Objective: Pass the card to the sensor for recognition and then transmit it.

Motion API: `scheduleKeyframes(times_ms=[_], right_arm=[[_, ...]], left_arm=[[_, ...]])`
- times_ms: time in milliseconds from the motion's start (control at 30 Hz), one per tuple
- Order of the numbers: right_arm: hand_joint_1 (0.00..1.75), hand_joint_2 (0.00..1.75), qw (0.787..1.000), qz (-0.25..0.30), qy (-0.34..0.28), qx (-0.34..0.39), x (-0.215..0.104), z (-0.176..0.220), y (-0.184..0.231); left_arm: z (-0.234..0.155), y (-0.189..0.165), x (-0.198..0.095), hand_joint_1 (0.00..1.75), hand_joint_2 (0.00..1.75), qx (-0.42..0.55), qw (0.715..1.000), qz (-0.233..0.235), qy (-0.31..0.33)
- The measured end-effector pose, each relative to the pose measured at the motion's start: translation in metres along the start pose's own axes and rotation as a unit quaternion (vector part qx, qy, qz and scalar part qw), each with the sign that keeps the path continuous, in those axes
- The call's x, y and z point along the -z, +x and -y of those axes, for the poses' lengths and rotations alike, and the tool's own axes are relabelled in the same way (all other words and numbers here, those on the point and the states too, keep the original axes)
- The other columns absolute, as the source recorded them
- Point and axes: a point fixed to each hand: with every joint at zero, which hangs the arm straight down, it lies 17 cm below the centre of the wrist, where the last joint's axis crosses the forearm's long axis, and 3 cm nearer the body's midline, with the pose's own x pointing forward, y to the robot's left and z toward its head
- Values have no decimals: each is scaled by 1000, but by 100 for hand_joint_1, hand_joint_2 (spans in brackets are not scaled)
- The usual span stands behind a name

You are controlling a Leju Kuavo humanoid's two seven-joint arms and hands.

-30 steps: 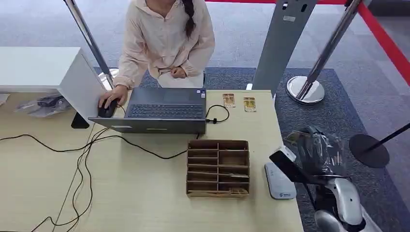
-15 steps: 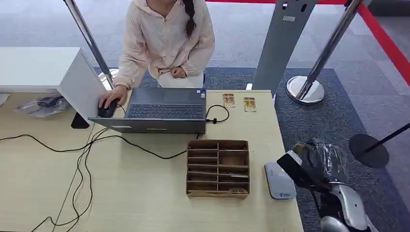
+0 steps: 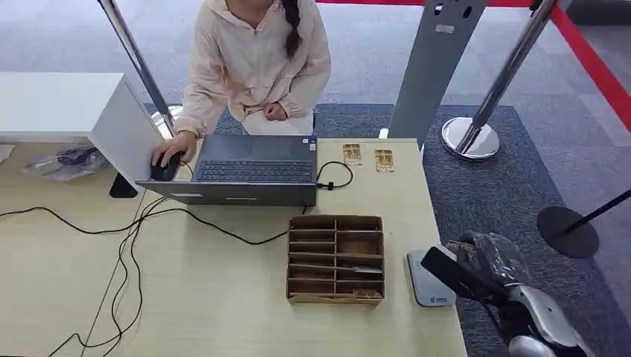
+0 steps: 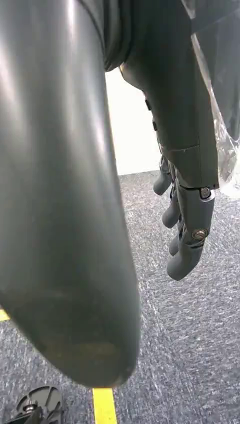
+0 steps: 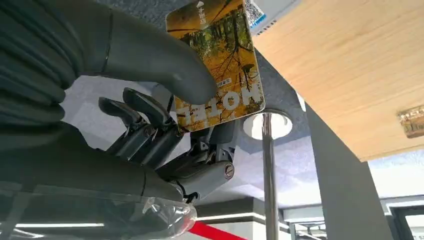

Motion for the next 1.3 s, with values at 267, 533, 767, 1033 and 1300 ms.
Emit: scheduleKeyframes(times_ms=[267, 533, 767, 1033, 1300], right_arm=[[175, 175, 1000, 12, 6, -11, -3, -1, 5], [175, 175, 1000, 19, 8, -16, -3, -2, 11], [175, 175, 999, 30, 25, -21, -5, -10, 19], [175, 175, 998, 39, 36, -24, -6, -17, 26], [175, 175, 998, 47, 42, -27, -5, -22, 33]], left_arm=[[0, 1, 0, 0, 0, 1, 1000, 2, 0], [-1, 1, 0, 0, 0, 1, 1000, 4, 1], [-2, 2, 0, 0, 0, 3, 1000, 8, 3], [-2, 3, 0, 0, 0, 4, 1000, 9, 3], [-3, 3, 1, 0, 0, 3, 1000, 10, 6]])
